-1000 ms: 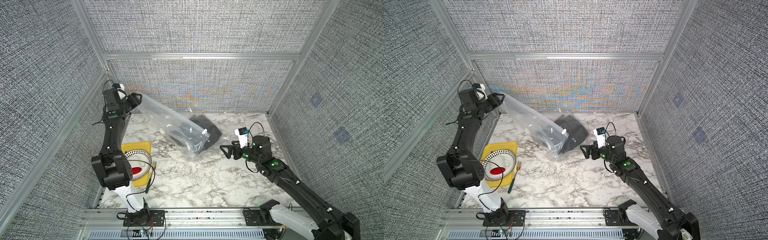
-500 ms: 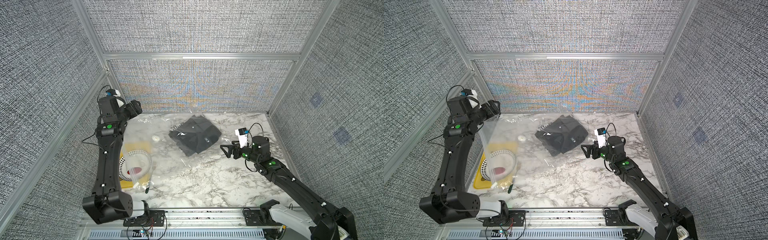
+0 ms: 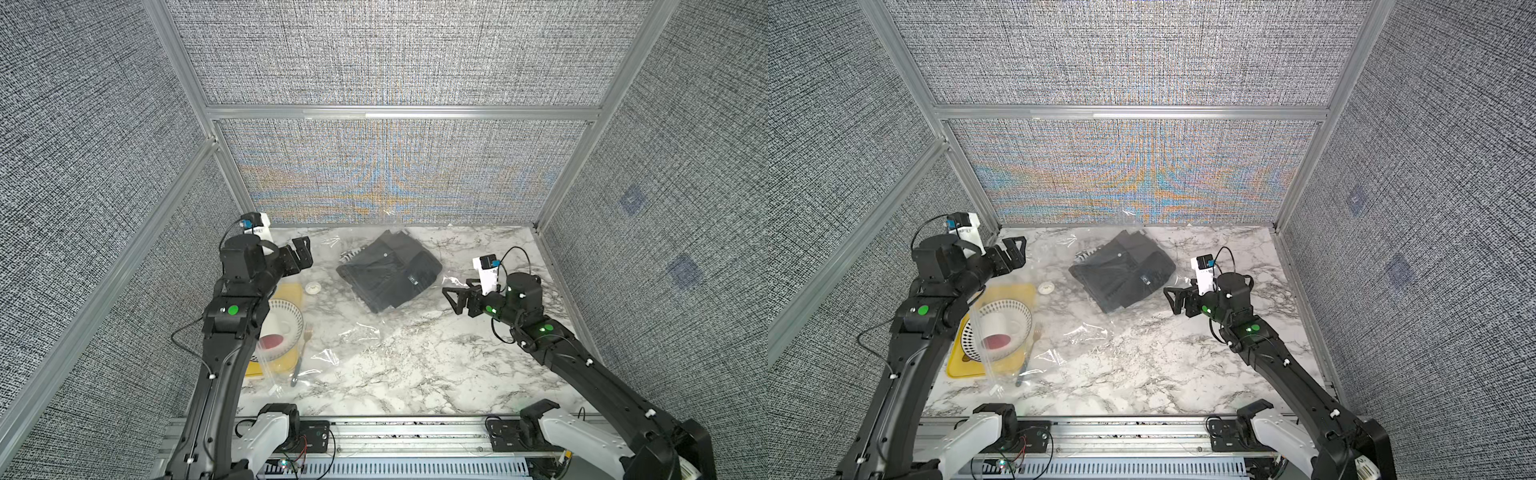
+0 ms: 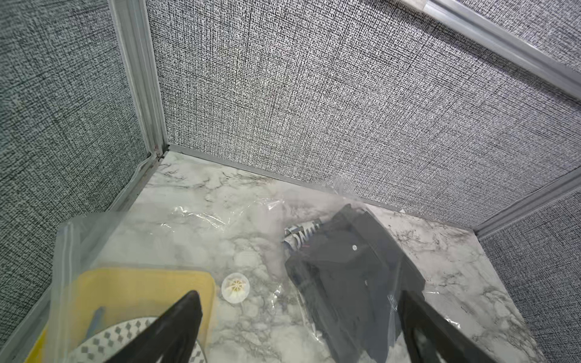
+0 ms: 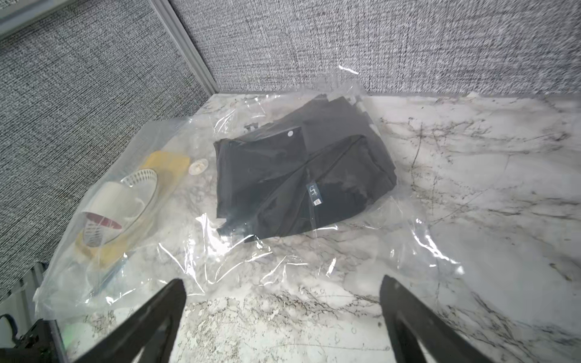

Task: Place the folded shirt into the vacuum bag
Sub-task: Close the vacuum bag at the center of the board, then reset both arms

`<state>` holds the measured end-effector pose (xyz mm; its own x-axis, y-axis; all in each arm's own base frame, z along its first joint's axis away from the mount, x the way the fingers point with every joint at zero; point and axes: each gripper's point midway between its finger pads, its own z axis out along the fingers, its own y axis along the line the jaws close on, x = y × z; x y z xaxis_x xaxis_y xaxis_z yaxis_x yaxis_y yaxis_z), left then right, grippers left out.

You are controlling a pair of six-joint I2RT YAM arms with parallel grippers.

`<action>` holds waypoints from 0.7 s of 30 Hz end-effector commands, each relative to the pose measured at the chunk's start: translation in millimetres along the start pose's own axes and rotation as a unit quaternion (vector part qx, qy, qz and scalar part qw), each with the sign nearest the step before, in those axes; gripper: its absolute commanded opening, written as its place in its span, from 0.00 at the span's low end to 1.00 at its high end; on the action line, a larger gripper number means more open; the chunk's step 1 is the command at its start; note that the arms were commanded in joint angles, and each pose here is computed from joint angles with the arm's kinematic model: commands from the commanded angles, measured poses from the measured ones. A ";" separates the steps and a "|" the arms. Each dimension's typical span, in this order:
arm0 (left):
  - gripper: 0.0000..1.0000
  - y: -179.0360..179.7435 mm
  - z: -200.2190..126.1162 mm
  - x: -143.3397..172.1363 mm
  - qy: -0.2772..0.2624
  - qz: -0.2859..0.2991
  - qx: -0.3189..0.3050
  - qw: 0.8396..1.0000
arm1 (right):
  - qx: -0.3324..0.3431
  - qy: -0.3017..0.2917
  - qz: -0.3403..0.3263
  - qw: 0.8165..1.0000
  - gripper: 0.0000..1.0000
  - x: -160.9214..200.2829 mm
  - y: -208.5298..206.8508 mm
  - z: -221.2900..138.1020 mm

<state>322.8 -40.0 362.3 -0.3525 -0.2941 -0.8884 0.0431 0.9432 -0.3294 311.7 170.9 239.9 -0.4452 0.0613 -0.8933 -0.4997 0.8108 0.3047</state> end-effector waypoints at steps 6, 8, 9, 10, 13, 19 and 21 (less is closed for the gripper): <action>1.00 4.8 -30.0 12.5 -0.078 0.015 0.009 0.997 | 0.102 -0.085 -0.068 0.989 0.99 -41.7 -20.7 -36.8; 1.00 12.5 -23.4 29.3 -0.068 0.024 0.000 0.997 | 0.148 -0.118 -0.079 0.979 0.99 -49.1 -33.9 -50.1; 1.00 17.9 -19.0 36.8 -0.064 0.025 -0.008 0.998 | 0.168 -0.131 -0.085 0.973 0.99 -51.3 -40.6 -55.3; 1.00 24.3 -13.1 47.0 -0.057 0.023 -0.018 0.998 | 0.189 -0.145 -0.094 0.967 0.99 -52.9 -48.3 -60.3; 1.00 35.7 1.8 70.4 -0.045 0.033 -0.029 0.998 | 0.226 -0.177 -0.113 0.951 0.99 -50.7 -69.1 -69.9; 1.00 64.2 21.6 108.2 -0.031 0.084 -0.074 0.993 | 0.277 -0.214 -0.090 0.932 0.99 -39.8 -109.9 -85.7; 1.00 76.2 25.5 118.8 -0.024 0.093 -0.099 0.990 | 0.286 -0.224 -0.077 0.929 0.99 -32.9 -121.3 -89.6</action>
<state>301.3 -19.4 217.1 -0.3749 -0.1693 -0.9115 -0.0421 0.9853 -0.1657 319.8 29.9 243.0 -0.0963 0.0103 -0.9953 -0.0332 0.9994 0.0136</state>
